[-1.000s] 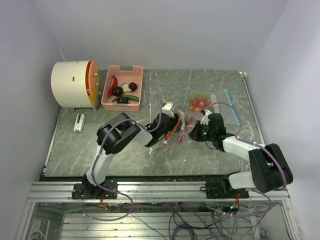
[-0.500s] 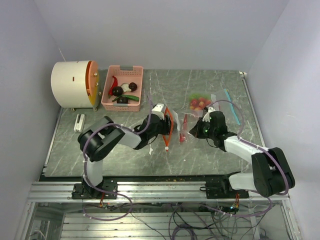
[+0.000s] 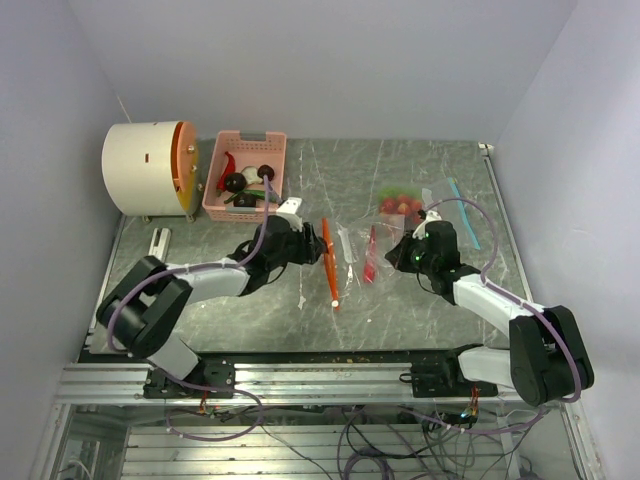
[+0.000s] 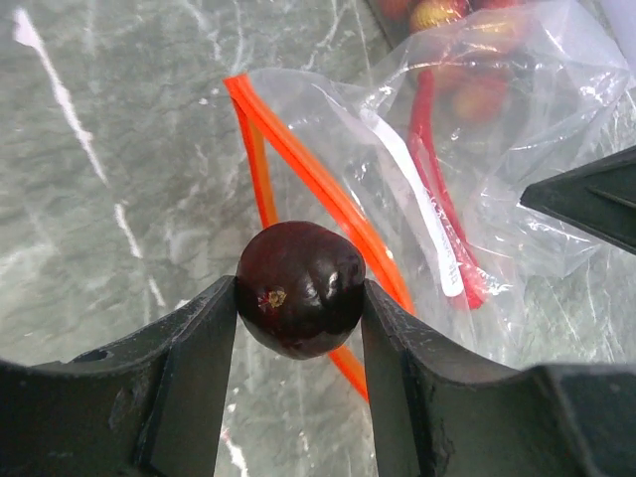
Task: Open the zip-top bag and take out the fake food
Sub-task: Pick up the fake fruit from the zipper food storage bag, then place the fake fruit in the bin.
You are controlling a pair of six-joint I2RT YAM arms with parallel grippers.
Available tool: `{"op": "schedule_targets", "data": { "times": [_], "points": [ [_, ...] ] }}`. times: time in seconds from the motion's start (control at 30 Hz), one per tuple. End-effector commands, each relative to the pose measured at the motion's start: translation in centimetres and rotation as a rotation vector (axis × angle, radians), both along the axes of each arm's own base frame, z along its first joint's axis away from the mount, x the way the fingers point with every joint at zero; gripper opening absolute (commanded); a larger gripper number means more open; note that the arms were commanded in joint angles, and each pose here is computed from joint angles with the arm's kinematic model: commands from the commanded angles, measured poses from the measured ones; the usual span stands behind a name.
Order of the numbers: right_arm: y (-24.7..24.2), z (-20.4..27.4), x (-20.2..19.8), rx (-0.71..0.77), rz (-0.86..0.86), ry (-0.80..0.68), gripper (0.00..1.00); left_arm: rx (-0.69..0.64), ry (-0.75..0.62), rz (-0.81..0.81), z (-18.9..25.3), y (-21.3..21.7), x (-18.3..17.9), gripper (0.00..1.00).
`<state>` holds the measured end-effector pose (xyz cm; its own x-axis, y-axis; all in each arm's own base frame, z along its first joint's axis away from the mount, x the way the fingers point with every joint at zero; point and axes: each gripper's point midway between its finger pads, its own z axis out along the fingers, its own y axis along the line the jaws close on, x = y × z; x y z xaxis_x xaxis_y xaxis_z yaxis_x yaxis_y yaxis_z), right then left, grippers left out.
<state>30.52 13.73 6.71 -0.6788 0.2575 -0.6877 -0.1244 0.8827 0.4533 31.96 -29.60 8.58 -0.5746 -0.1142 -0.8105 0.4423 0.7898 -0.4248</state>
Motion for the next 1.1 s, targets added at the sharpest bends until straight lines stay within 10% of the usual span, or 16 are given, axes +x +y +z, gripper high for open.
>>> {"op": "schedule_targets", "data": {
  "times": [0.0, 0.57, 0.83, 1.07],
  "points": [
    [-0.2, 0.7, 0.8, 0.011, -0.018, -0.019, 0.00, 0.081, 0.010, 0.059, 0.9, 3.6, 0.9, 0.36],
    [0.2, 0.6, 0.6, 0.016, 0.005, -0.010, 0.00, 0.169, -0.142, 0.511, 10.2, 16.7, 13.9, 0.40],
    [0.1, 0.9, 0.7, 0.009, 0.005, -0.015, 0.00, 0.175, -0.130, 0.579, 9.7, 19.1, 16.0, 0.81],
    [0.5, 0.4, 0.7, 0.027, 0.014, -0.004, 0.00, 0.038, -0.153, 0.479, 10.2, 16.8, 13.9, 0.89]
  ]
}}
